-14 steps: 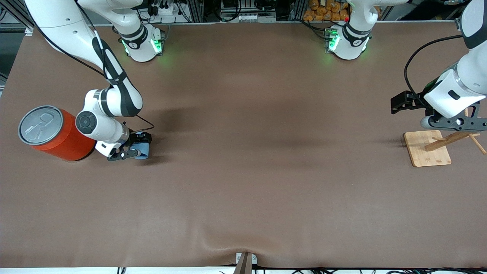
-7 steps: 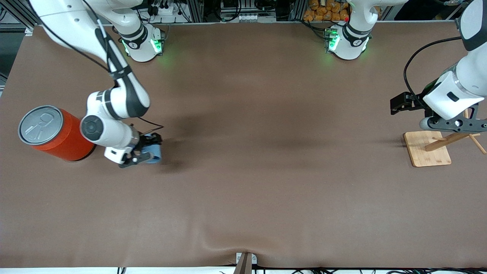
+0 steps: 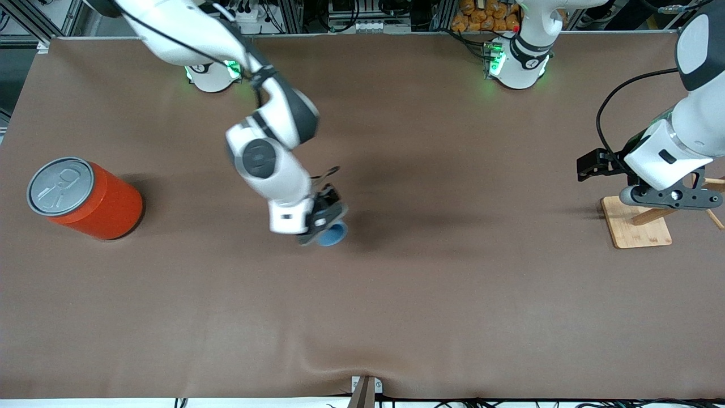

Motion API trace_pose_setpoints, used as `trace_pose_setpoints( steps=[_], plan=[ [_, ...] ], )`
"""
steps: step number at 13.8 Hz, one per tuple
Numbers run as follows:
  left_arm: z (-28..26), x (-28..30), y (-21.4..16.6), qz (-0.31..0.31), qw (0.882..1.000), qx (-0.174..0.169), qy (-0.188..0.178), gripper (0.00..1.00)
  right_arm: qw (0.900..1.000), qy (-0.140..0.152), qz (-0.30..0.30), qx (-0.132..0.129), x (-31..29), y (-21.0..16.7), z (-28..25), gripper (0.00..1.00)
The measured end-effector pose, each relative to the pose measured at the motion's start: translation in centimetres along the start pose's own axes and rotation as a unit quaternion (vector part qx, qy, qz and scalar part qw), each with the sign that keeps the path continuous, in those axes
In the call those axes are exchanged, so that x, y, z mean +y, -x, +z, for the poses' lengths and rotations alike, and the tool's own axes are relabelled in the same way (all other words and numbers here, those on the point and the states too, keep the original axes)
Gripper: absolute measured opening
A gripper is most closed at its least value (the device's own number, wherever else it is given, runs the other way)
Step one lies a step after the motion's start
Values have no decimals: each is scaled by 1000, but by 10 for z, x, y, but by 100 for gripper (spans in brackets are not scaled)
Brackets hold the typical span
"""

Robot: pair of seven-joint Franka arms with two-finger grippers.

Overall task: Flip cup
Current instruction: 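Lift the blue cup with the right gripper and carry it to mid-table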

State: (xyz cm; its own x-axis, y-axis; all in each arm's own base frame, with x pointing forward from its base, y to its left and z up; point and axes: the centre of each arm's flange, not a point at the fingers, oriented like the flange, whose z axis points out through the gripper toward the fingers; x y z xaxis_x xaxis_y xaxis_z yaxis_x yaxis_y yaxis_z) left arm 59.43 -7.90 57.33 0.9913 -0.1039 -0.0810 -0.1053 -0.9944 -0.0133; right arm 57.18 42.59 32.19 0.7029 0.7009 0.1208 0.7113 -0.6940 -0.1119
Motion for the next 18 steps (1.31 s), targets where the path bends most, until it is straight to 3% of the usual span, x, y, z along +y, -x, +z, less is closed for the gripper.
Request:
trace_pose_setpoints(
  steps=[3,5,8,11,13,15,18],
  plan=[
    [0,1,0,1,1000,1,0,100,990,-4,-139,19,-65,-27,6,78],
    [0,7,0,6,1000,1,0,100,975,26,-220,26,-116,-45,6,78],
    [5,-3,-2,-3,1000,-4,0,100,946,81,-313,9,-171,-56,44,78],
    [33,-45,-21,-38,999,-8,11,100,934,86,-345,-19,-181,-55,94,78],
    [60,-68,-33,-64,996,-19,53,100,931,87,-353,-34,-186,-53,111,78],
    [87,-83,-43,-92,987,-35,126,100,928,88,-359,-42,-195,-51,117,78],
    [107,-83,-53,-128,954,-50,265,100,925,92,-366,-50,-206,-47,126,78]
  ],
)
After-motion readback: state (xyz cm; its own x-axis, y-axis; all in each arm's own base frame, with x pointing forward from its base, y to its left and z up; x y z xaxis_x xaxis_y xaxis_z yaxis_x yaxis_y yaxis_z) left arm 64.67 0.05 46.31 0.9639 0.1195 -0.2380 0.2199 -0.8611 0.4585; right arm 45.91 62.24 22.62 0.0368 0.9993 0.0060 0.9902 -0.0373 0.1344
